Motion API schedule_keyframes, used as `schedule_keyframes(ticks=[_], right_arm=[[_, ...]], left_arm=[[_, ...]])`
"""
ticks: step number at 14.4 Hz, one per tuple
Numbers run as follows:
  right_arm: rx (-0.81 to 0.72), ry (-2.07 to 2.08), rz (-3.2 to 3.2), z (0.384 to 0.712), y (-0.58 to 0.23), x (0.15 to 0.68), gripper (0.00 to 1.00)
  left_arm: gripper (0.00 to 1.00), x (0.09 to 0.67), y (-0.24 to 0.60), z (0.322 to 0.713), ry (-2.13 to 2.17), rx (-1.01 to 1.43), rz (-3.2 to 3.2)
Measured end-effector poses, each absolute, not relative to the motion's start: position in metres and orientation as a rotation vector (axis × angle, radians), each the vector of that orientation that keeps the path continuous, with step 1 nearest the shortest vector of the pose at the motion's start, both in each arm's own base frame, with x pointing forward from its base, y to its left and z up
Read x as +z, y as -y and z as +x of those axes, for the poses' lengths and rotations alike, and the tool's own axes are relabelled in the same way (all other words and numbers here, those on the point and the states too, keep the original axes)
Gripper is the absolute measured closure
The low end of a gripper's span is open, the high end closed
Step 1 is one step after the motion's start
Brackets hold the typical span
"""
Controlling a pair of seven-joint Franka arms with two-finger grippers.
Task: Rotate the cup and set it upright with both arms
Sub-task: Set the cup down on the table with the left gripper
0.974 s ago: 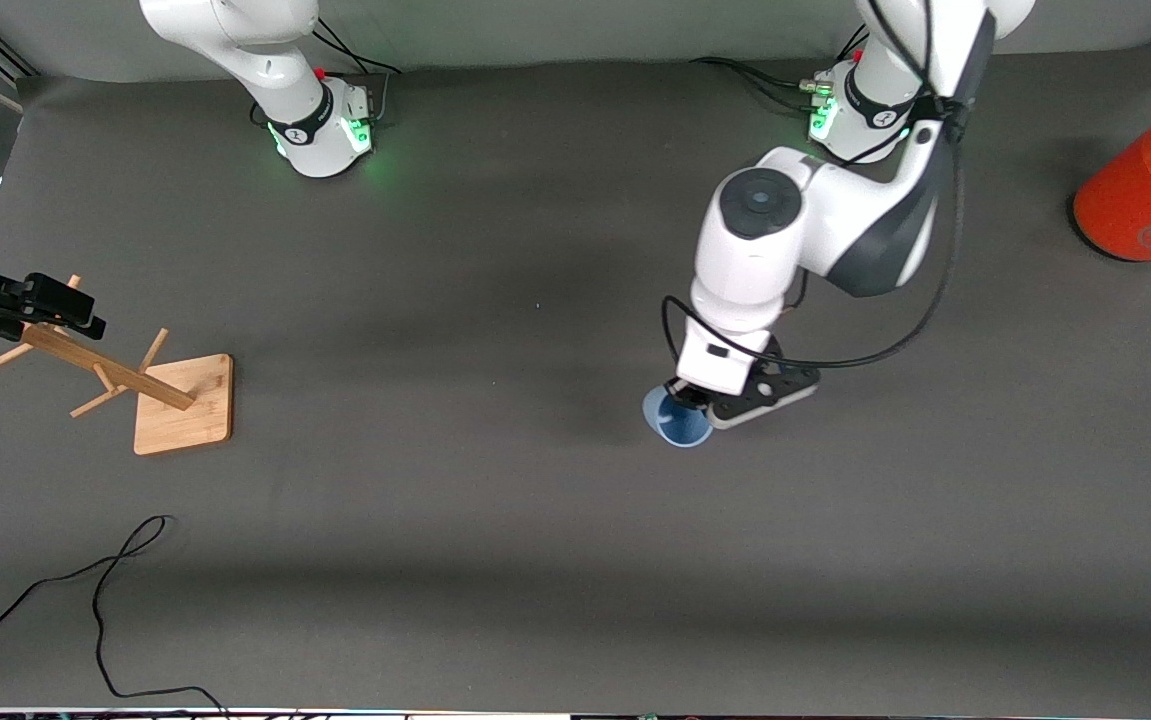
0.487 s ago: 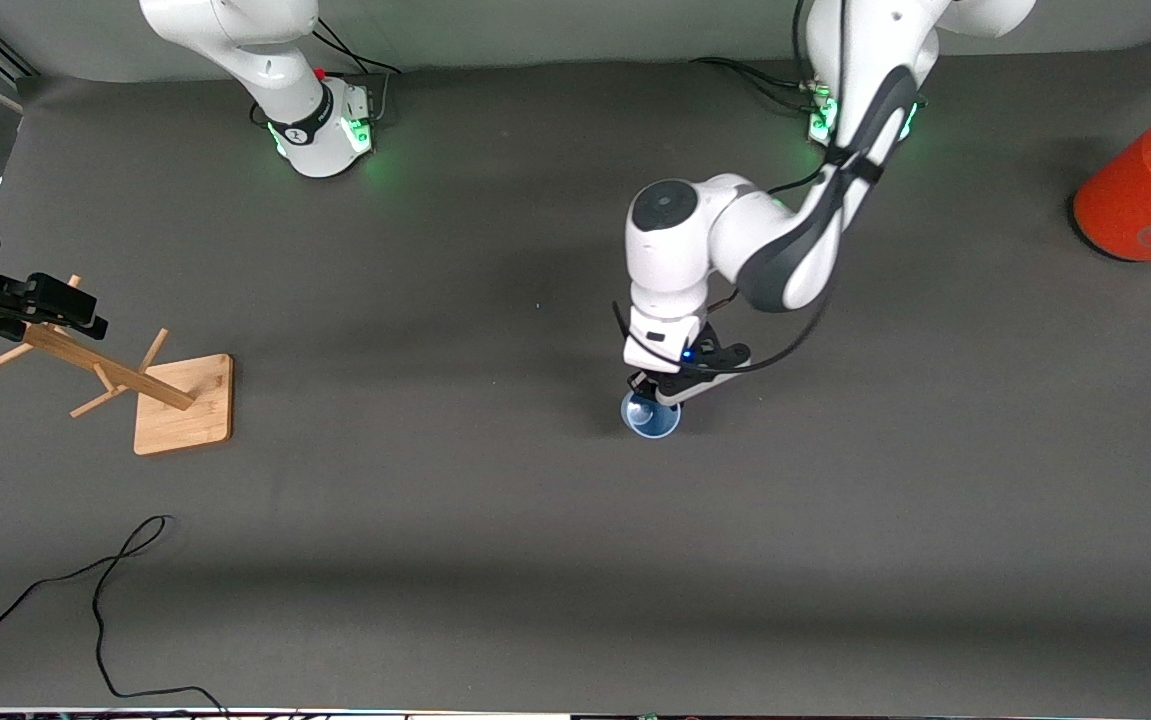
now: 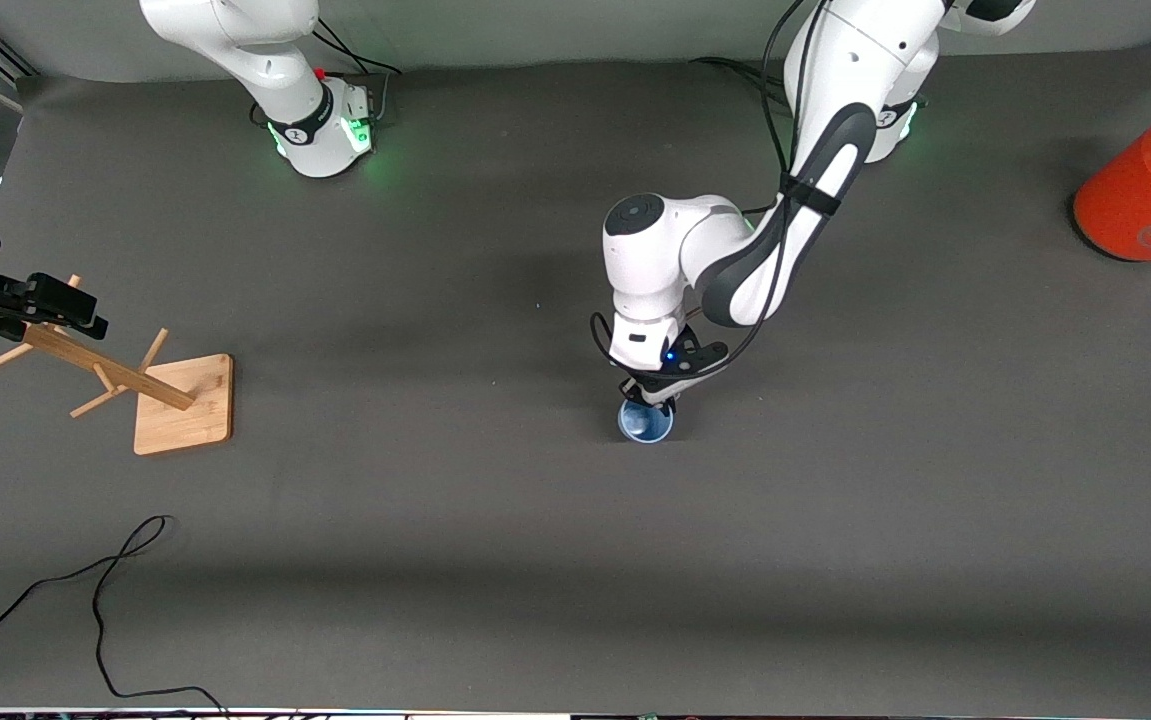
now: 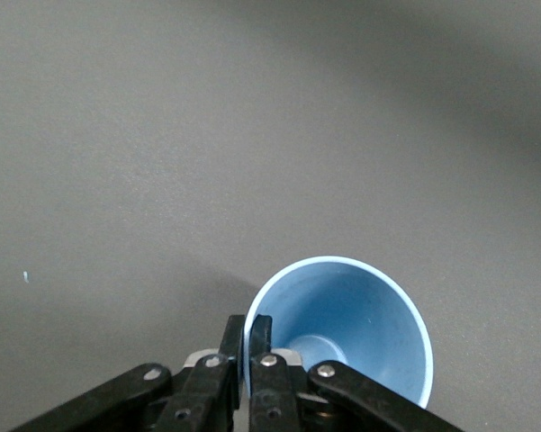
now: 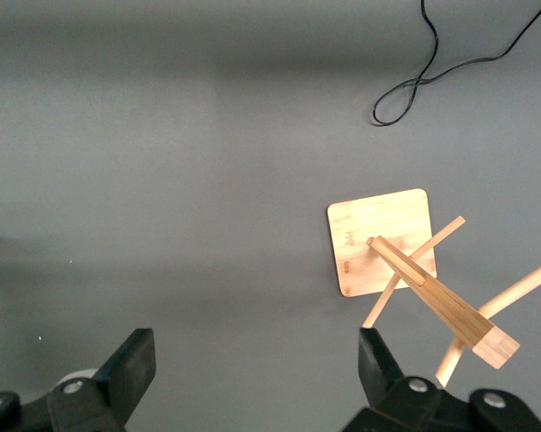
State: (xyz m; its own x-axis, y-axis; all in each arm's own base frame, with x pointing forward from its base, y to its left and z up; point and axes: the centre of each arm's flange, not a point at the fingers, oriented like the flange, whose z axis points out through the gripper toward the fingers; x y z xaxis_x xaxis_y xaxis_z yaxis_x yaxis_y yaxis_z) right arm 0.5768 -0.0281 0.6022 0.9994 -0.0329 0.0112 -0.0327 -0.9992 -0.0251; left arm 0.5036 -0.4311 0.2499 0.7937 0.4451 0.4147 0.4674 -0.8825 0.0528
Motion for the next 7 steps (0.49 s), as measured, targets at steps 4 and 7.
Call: schedule_keyframes(ticks=[4,7], right_arm=[[-0.018,-0.051,-3.116,0.577,0.028,0.602,0.00],[-0.018,-0.051,-3.116,0.577,0.028,0.602,0.00]], left_arm=[[0.58,0.252,0.432,0.505,0.740,-0.661,-2.925],[0.26,0.287,0.426,0.523,0.739,-0.623,-2.916]])
